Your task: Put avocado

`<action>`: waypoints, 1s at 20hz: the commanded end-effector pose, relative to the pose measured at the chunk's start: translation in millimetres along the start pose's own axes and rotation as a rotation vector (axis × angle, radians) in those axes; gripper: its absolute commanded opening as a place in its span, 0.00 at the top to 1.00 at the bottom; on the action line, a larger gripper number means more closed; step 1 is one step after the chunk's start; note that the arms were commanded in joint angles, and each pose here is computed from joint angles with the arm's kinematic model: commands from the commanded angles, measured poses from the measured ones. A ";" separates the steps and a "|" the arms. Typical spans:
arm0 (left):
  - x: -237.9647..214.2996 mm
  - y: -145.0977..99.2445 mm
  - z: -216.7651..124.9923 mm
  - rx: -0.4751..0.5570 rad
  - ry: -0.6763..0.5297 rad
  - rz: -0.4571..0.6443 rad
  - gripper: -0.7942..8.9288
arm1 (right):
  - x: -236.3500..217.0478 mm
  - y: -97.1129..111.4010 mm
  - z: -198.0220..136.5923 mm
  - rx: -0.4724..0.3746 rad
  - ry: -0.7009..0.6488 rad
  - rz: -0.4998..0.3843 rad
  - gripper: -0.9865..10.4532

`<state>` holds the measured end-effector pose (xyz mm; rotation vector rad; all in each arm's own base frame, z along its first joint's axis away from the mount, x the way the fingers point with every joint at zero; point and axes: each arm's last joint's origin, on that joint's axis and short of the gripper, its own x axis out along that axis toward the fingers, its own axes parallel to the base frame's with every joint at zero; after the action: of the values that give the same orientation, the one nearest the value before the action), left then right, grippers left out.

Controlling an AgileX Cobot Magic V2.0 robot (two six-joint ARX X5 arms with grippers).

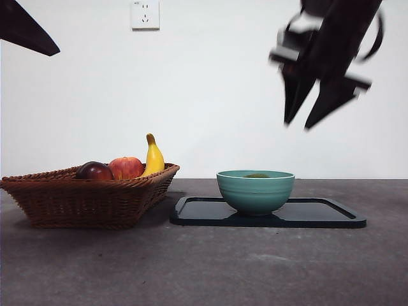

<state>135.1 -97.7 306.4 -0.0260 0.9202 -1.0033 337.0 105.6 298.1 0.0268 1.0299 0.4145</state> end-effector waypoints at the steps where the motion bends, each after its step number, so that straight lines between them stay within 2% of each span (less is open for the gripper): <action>1: -0.4 -2.0 3.1 0.032 -0.008 -0.010 0.60 | -41.2 14.5 -3.2 -0.049 -0.054 0.016 0.73; 6: -0.4 -2.0 3.1 0.036 -0.009 -0.010 0.60 | -129.8 43.7 -45.4 -0.122 -0.170 0.062 0.72; 9: -0.4 -2.0 3.1 0.036 -0.009 -0.010 0.60 | -156.1 53.5 -83.8 -0.174 -0.225 0.102 0.72; 13: -0.4 -2.1 3.1 0.036 -0.009 -0.010 0.60 | -152.2 54.4 -143.4 -0.205 -0.205 0.186 0.72; 16: -0.4 -2.1 3.1 0.036 -0.009 -0.010 0.60 | -135.2 50.0 -179.2 -0.186 -0.178 0.257 0.72; 18: -0.4 -2.1 3.1 0.036 -0.008 -0.010 0.60 | -125.4 47.0 -198.2 -0.180 -0.163 0.300 0.72; 20: -0.4 -2.1 3.1 0.036 -0.008 -0.010 0.60 | -122.7 44.8 -207.2 -0.174 -0.162 0.306 0.72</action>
<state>135.1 -97.7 306.4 -0.0196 0.9164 -1.0068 94.0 67.4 296.5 0.0408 0.8447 0.7611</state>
